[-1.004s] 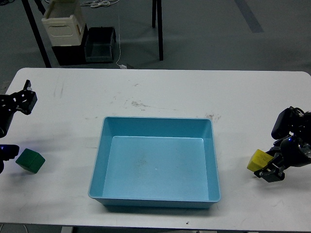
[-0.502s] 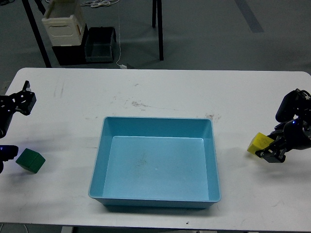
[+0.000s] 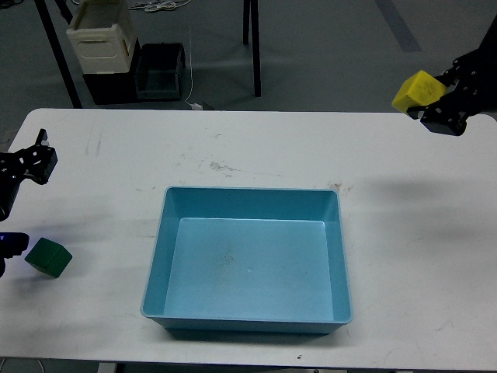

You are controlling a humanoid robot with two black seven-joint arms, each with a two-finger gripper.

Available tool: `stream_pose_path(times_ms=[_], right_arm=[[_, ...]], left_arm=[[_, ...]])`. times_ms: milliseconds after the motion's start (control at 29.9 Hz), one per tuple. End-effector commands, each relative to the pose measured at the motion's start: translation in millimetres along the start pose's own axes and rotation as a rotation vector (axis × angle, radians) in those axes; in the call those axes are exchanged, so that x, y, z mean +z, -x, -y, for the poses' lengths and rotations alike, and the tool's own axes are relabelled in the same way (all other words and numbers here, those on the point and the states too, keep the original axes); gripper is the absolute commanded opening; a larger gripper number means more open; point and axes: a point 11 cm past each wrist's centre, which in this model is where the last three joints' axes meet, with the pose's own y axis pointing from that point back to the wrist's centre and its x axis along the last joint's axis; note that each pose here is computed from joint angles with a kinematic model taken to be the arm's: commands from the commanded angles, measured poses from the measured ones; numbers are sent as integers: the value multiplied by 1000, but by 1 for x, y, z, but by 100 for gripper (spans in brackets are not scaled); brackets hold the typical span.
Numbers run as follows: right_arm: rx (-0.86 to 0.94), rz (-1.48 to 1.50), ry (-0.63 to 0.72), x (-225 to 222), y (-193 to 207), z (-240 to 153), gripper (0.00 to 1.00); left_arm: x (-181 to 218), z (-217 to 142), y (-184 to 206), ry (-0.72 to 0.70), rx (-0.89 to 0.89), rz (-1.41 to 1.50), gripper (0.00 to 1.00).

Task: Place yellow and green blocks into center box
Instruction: 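Lift the yellow cube and carry it over the blue tray, then lower the yellow cube into the tray and open the right gripper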

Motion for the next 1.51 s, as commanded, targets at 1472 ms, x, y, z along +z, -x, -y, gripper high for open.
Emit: stream_pose_path(times_ms=[1472], right_arm=[[-314, -391, -626, -248, -27, 166, 8]], left_arm=[[3, 0, 3, 5, -5, 2, 100]])
